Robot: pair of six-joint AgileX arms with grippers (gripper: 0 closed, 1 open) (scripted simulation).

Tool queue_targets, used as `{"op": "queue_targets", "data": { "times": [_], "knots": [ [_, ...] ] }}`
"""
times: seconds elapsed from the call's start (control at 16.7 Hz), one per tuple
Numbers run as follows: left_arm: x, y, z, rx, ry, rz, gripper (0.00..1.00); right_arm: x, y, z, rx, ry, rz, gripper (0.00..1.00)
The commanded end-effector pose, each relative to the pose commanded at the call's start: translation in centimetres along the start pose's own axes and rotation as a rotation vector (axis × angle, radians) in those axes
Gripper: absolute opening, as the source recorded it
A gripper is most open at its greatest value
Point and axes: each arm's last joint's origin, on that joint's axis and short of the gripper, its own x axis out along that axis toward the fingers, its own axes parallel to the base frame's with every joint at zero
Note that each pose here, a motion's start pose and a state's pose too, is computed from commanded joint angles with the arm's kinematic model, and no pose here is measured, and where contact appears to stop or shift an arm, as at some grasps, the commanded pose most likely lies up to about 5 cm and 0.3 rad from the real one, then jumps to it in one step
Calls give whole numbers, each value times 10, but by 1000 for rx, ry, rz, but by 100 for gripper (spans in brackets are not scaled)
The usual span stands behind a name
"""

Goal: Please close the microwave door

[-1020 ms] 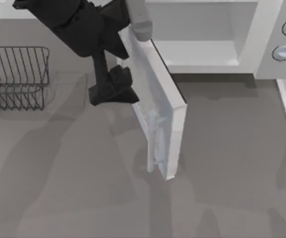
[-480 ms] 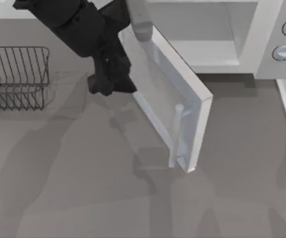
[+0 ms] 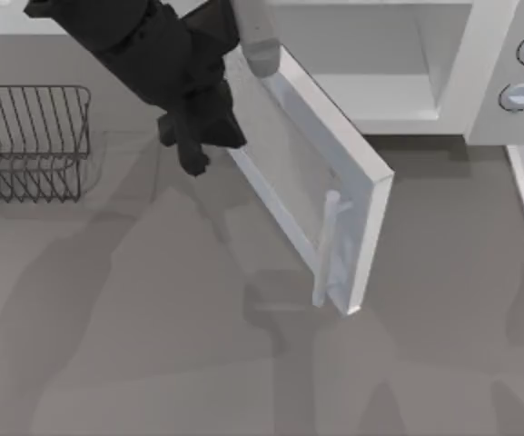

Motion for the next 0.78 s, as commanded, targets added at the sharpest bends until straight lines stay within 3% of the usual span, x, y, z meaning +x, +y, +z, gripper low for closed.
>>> {"op": "queue_targets", "data": {
  "times": [0.78],
  "knots": [
    [7,-2,12,-2,0,1,0,0,0,0,0,0,0,100]
  ]
}}
